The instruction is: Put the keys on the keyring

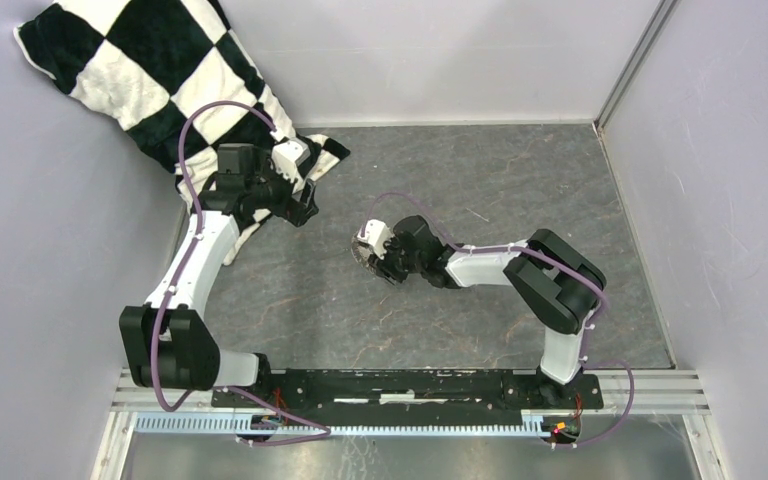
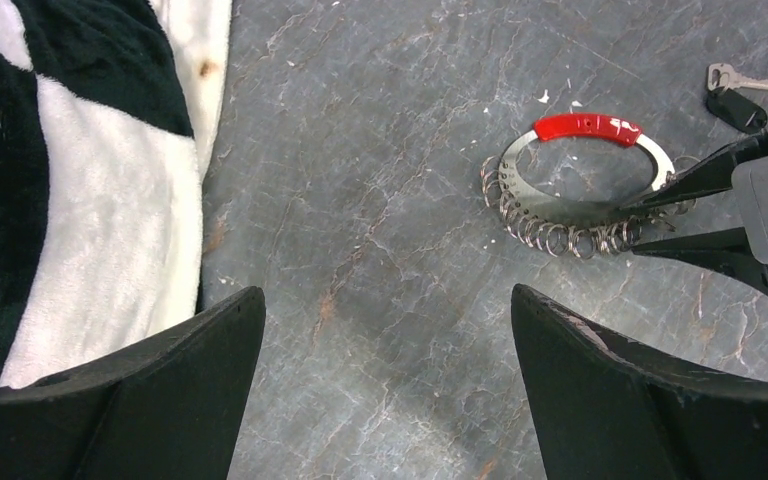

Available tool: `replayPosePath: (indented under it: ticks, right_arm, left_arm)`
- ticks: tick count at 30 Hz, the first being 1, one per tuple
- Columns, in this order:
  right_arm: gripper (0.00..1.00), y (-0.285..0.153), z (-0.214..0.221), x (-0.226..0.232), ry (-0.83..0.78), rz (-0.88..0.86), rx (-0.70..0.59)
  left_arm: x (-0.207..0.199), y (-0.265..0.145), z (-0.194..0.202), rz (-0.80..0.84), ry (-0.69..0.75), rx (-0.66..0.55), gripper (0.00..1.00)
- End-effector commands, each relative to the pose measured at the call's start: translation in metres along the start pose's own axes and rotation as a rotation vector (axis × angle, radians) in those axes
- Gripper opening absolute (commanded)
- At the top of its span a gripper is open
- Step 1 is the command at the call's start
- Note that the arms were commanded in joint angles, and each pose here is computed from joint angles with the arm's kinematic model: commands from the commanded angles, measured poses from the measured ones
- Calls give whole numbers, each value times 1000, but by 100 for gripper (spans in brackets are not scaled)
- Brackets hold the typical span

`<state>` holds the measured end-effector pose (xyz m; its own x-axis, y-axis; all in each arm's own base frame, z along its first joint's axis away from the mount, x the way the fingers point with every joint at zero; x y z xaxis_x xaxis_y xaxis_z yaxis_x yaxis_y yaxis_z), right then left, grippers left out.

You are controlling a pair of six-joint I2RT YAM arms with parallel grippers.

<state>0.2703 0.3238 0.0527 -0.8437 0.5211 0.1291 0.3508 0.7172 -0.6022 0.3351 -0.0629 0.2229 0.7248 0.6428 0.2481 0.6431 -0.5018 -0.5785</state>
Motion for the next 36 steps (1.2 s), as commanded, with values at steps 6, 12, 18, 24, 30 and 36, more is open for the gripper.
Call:
replayPosePath:
  ticks: [6, 12, 18, 24, 30, 36]
  right_arm:
    - [4, 9, -28, -1, -2, 31, -81]
    - [1, -14, -60, 5, -2, 21, -172]
    - [0, -43, -84, 20, -12, -41, -261]
    - [0, -67, -96, 27, -22, -61, -323]
    - [55, -48, -66, 19, -29, -37, -222]
    - [60, -14, -40, 9, -31, -20, -113]
  left_arm:
    - [-7, -7, -3, 36, 65, -23, 98]
    - [-17, -11, -5, 103, 127, -43, 99]
    - [-34, -18, -8, 168, 248, -69, 100]
    - [-54, -36, -16, 247, 368, -78, 99]
    - [-63, -54, -20, 263, 356, -54, 100]
    - [-70, -50, -17, 279, 257, -61, 100]
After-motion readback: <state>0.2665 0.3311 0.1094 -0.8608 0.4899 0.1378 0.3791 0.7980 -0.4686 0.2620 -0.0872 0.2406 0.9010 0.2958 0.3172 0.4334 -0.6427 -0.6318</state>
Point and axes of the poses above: each gripper's point midway between its finger pads, its own y axis out along the fingers, its own x axis along the line the jaws close on, z = x × y, the point moved 5 cm from there along -y, back along the fingers, and after that the axes turned 15 degrees about y, right-handed, at the moved point
